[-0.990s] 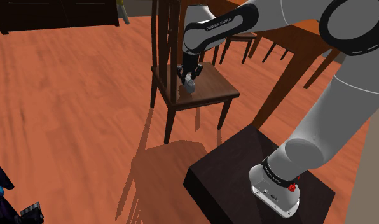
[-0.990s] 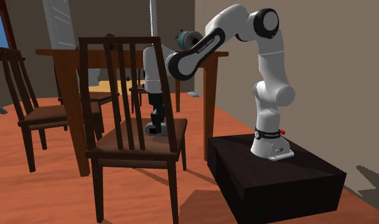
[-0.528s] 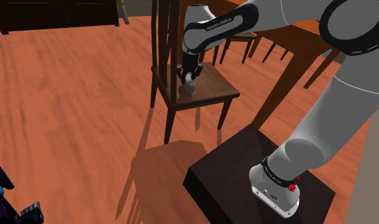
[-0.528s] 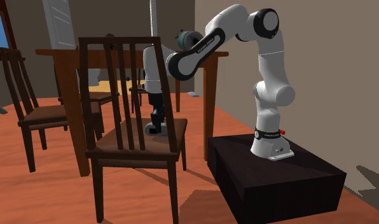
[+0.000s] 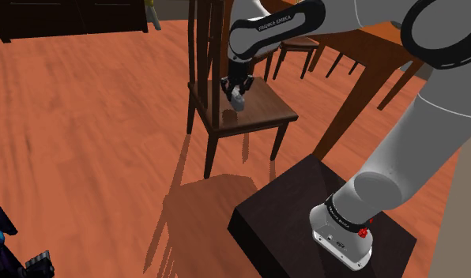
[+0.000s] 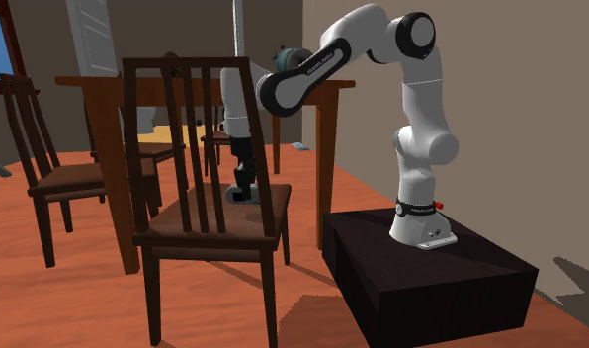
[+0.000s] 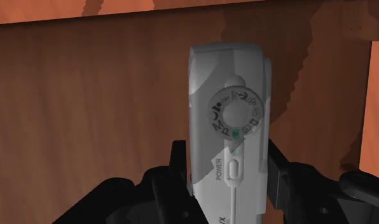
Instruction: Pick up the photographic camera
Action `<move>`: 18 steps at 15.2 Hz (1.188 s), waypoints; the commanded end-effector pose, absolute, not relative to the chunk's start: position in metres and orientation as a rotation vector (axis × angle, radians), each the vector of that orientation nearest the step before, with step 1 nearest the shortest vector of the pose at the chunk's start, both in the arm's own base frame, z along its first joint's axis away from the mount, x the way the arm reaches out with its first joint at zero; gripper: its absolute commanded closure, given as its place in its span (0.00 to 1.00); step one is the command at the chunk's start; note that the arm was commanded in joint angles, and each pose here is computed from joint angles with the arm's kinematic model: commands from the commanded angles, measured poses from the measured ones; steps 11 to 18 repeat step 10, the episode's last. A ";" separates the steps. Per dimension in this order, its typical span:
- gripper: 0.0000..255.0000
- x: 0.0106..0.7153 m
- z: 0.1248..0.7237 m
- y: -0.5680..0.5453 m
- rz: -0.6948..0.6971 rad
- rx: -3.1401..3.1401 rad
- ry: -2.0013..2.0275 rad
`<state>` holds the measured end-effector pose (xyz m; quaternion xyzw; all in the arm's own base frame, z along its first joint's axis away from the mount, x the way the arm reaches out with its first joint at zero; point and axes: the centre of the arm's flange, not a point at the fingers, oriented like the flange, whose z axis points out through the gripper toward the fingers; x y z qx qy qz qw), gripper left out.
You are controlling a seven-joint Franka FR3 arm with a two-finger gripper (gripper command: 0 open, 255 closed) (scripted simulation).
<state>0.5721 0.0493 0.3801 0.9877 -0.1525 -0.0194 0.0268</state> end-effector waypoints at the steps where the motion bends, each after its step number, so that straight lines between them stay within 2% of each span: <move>1: 1.00 0.572 0.397 0.054 -0.053 3.063 -0.479; 8: 1.00 0.572 0.434 0.054 -0.053 3.063 -0.479; 18: 1.00 0.572 0.435 0.054 -0.053 3.063 -0.478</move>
